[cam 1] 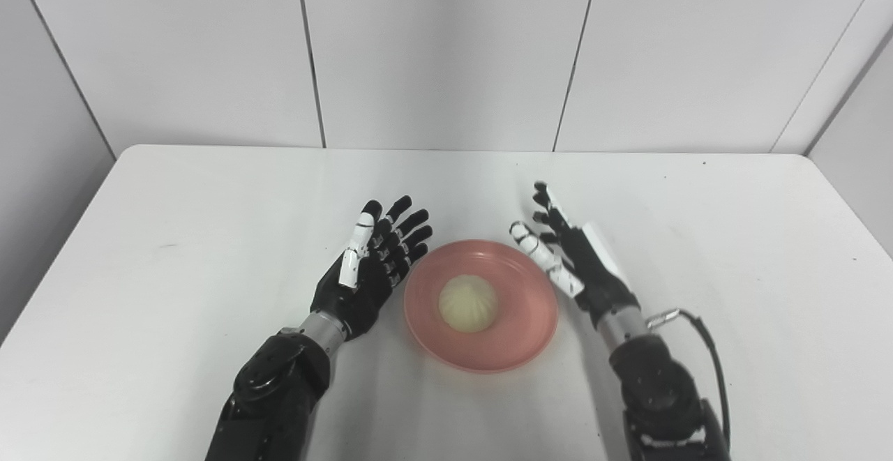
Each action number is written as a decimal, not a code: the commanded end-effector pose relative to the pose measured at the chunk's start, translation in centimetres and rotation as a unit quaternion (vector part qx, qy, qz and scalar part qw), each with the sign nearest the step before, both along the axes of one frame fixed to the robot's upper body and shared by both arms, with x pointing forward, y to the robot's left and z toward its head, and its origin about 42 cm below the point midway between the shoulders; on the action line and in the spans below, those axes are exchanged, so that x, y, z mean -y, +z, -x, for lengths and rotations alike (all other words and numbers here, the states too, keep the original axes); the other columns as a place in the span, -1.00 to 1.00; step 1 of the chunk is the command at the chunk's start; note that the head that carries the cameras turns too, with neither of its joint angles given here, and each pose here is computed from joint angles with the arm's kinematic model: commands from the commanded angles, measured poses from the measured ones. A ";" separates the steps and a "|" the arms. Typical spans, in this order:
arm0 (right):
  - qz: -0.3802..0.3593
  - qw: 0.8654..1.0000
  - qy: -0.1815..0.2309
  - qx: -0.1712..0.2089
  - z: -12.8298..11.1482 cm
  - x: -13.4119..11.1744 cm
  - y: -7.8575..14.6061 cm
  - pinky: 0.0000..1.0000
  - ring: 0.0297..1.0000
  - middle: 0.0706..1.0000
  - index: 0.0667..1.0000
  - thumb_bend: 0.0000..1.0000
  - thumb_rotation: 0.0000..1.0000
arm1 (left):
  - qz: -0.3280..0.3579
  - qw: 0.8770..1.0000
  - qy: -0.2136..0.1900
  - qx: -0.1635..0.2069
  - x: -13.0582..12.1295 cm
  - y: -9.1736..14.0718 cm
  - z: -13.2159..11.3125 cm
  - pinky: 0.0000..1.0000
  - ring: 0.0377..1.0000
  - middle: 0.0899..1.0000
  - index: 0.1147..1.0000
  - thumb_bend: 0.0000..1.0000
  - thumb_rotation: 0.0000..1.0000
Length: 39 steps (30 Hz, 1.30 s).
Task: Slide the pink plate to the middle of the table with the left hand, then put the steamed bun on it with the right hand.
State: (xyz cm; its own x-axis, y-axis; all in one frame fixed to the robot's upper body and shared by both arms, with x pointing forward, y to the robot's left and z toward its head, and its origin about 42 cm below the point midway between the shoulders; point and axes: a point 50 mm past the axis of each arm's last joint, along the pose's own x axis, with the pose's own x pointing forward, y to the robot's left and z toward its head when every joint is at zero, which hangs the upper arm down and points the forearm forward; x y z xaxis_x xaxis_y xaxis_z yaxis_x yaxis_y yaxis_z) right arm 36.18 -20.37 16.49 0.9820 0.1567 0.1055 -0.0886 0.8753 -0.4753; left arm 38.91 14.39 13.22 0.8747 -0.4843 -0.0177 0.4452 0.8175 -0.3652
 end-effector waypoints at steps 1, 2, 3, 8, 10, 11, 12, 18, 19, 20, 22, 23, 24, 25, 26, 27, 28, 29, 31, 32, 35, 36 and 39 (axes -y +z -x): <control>-0.031 0.996 0.001 0.088 -0.8 -0.5 1.7 0.76 0.93 0.99 1.00 0.20 1.00 | -0.032 0.997 0.021 -0.063 -1.9 -3.8 1.2 0.97 0.90 0.91 0.94 0.16 1.00; -0.035 0.995 -0.003 0.093 -0.8 -0.5 1.2 0.79 0.93 1.00 1.00 0.17 1.00 | -0.033 0.997 0.024 -0.061 -2.0 -3.8 1.2 0.97 0.90 0.91 0.94 0.15 1.00; -0.040 0.994 -0.008 0.097 -0.8 -0.5 0.7 0.83 0.95 1.00 1.00 0.15 1.00 | -0.034 0.997 0.028 -0.059 -2.2 -3.9 1.2 0.98 0.91 0.92 0.95 0.16 1.00; -0.056 0.991 -0.025 0.117 -0.4 -0.3 -1.6 0.93 1.00 1.00 1.00 0.02 1.00 | -0.039 0.997 0.048 -0.052 -2.8 -4.2 1.5 0.98 0.93 0.94 0.97 0.14 1.00; -0.058 0.991 -0.029 0.119 -0.4 -0.3 -2.1 0.92 1.00 1.00 1.00 -0.02 1.00 | -0.042 0.997 0.051 -0.050 -3.1 -4.3 1.6 0.97 0.93 0.94 0.97 0.14 1.00; -0.061 0.991 -0.031 0.117 -0.4 -0.4 -2.3 0.92 0.99 1.00 1.00 -0.03 1.00 | -0.043 0.997 0.052 -0.049 -3.2 -4.3 1.6 0.98 0.94 0.95 0.97 0.13 1.00; -0.064 0.991 -0.033 0.117 -0.4 -0.5 -2.4 0.92 0.99 1.00 1.00 -0.04 1.00 | -0.043 0.996 0.053 -0.048 -3.3 -4.4 1.6 0.99 0.94 0.96 0.98 0.13 1.00; -0.084 0.992 -0.026 0.090 -0.7 -0.8 -3.4 0.88 0.97 1.00 1.00 -0.08 1.00 | -0.053 0.996 0.066 -0.038 -3.8 -4.5 2.2 1.00 1.00 1.00 1.00 0.10 1.00; -0.086 0.992 -0.023 0.089 -0.8 -0.9 -3.5 0.87 0.97 1.00 1.00 -0.10 1.00 | -0.055 0.996 0.067 -0.037 -3.9 -4.6 2.3 1.00 1.00 1.00 1.00 0.11 1.00; -0.087 0.992 -0.020 0.088 -0.8 -0.9 -3.6 0.87 0.97 1.00 1.00 -0.12 1.00 | -0.058 0.995 0.068 -0.035 -3.9 -4.6 2.4 1.00 1.00 1.00 1.00 0.11 1.00; -0.090 0.992 -0.017 0.082 -0.8 -0.9 -3.8 0.89 0.96 0.99 0.99 -0.12 1.00 | -0.064 0.995 0.067 -0.032 -3.9 -4.5 2.6 1.00 1.00 1.00 1.00 0.11 1.00; -0.090 0.993 -0.016 0.080 -0.8 -0.9 -3.8 0.89 0.96 0.99 0.98 -0.13 1.00 | -0.066 0.995 0.067 -0.032 -3.9 -4.5 2.7 1.00 1.00 1.00 1.00 0.11 1.00; -0.092 0.993 -0.014 0.075 -0.8 -0.9 -3.9 0.89 0.96 0.99 0.98 -0.13 1.00 | -0.070 0.995 0.067 -0.030 -3.9 -4.5 2.8 1.00 1.00 1.00 1.00 0.11 1.00; -0.092 0.993 -0.012 0.072 -0.8 -0.9 -3.9 0.90 0.97 0.99 0.98 -0.18 1.00 | -0.073 0.995 0.067 -0.029 -3.9 -4.5 2.9 1.00 1.00 1.00 1.00 0.10 1.00; -0.094 0.993 -0.011 0.069 -0.8 -0.9 -4.0 0.90 0.97 0.99 0.98 -0.20 1.00 | -0.075 0.994 0.068 -0.029 -3.9 -4.5 3.0 1.00 1.00 1.00 1.00 0.10 1.00; -0.096 0.993 -0.009 0.067 -0.8 -0.9 -4.1 0.90 0.97 0.99 0.98 -0.20 1.00 | -0.077 0.994 0.068 -0.028 -3.9 -4.6 3.0 1.00 1.00 1.00 1.00 0.10 1.00; -0.097 0.993 -0.007 0.066 -0.8 -0.8 -4.1 0.90 0.96 0.98 0.98 -0.22 1.00 | -0.078 0.994 0.068 -0.027 -3.9 -4.5 3.1 1.00 1.00 1.00 1.00 0.09 1.00; -0.100 0.993 -0.006 0.064 -0.8 -0.8 -4.1 0.89 0.95 0.98 0.97 -0.24 1.00 | -0.079 0.994 0.069 -0.027 -3.9 -4.5 3.1 1.00 1.00 1.00 1.00 0.09 1.00; -0.108 0.992 -0.004 0.060 -0.9 -0.9 -4.1 0.89 0.93 0.96 0.96 -0.31 1.00 | -0.081 0.994 0.070 -0.025 -3.9 -4.5 3.1 1.00 1.00 1.00 1.00 0.09 1.00; -0.111 0.992 -0.003 0.057 -0.9 -0.9 -4.1 0.90 0.93 0.95 0.95 -0.34 1.00 | -0.083 0.994 0.070 -0.024 -3.9 -4.5 3.1 1.00 1.00 1.00 1.00 0.08 1.00; -0.116 0.992 0.000 0.047 -0.9 -1.0 -3.9 0.91 0.92 0.93 0.95 -0.40 1.00 | -0.086 0.993 0.071 -0.024 -3.8 -4.4 3.1 1.00 1.00 1.00 1.00 0.07 1.00; -0.119 0.992 0.000 0.041 -0.9 -1.0 -3.8 0.91 0.92 0.93 0.94 -0.42 1.00 | -0.088 0.993 0.071 -0.024 -3.8 -4.4 3.1 1.00 1.00 1.00 1.00 0.06 1.00; -0.125 0.992 0.002 0.028 -0.8 -0.9 -3.6 0.92 0.92 0.92 0.94 -0.45 1.00 | -0.092 0.993 0.070 -0.022 -3.7 -4.3 3.0 1.00 1.00 1.00 1.00 0.06 1.00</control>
